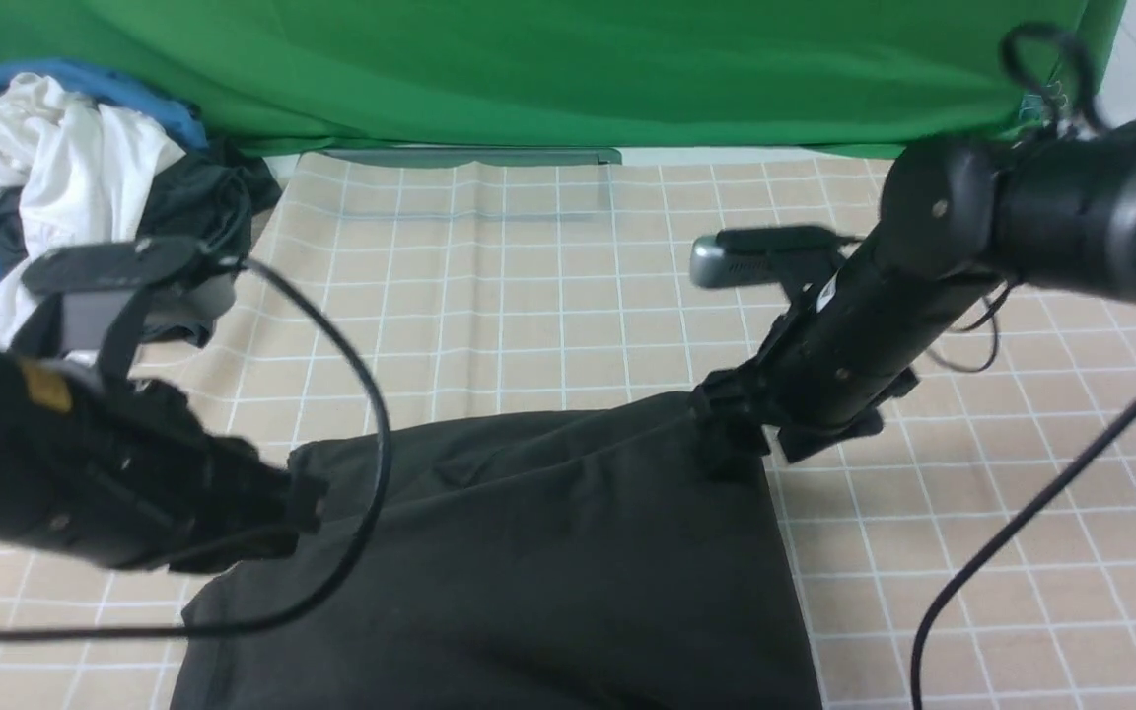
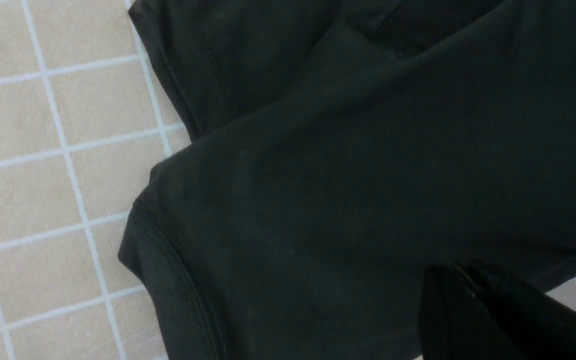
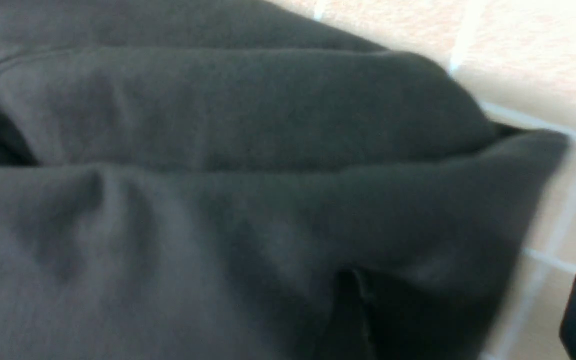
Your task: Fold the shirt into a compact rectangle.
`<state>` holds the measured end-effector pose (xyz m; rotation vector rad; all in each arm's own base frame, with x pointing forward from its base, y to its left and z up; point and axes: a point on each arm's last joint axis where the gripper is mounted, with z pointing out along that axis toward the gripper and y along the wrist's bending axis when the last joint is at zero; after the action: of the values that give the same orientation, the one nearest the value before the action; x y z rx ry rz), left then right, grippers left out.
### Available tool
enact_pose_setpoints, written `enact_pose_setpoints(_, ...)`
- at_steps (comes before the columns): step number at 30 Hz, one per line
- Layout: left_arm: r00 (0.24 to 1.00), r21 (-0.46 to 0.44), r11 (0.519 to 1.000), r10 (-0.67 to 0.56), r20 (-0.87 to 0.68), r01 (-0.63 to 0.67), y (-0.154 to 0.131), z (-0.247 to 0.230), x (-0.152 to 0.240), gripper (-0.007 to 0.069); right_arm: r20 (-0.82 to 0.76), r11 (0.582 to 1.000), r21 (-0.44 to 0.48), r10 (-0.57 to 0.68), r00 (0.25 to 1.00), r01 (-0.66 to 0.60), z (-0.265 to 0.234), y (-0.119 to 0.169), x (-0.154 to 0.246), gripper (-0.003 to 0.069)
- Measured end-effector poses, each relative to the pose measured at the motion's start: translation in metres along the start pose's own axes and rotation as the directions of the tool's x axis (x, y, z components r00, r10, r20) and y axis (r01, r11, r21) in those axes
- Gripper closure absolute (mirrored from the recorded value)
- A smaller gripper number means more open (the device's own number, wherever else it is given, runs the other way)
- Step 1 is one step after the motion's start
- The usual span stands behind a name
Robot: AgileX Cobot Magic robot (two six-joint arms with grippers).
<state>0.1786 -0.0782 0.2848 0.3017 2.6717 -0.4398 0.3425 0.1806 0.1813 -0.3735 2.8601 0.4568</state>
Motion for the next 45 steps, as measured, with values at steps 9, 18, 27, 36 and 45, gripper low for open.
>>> enact_pose_setpoints(9,1.000,0.010,1.000,0.000,0.026,-0.001,-0.001,-0.007,0.007,0.0607,0.042,0.999,-0.032,-0.027,0.999,0.029,0.008,-0.008,-0.007,0.0554)
enact_pose_setpoints(18,1.000,0.010,1.000,0.001,0.023,-0.001,-0.001,-0.007,0.008,0.0607,0.154,0.992,0.011,0.124,0.980,-0.127,-0.029,-0.067,-0.022,0.0553)
enact_pose_setpoints(27,0.999,0.009,1.000,-0.001,0.046,0.001,-0.001,-0.008,0.006,0.0607,0.096,0.996,0.046,0.076,0.992,-0.081,-0.038,-0.076,-0.022,0.0253)
enact_pose_setpoints(36,0.999,0.008,1.000,0.027,0.047,-0.027,-0.001,-0.008,0.006,0.0607,0.171,0.975,0.219,-0.083,0.982,0.044,-0.141,-0.061,-0.008,0.0585)
enact_pose_setpoints(45,0.998,0.009,1.000,0.025,0.060,-0.025,-0.001,-0.008,0.004,0.0607,0.706,0.975,0.223,-0.163,0.689,0.003,-0.291,-0.017,0.089,0.0620)
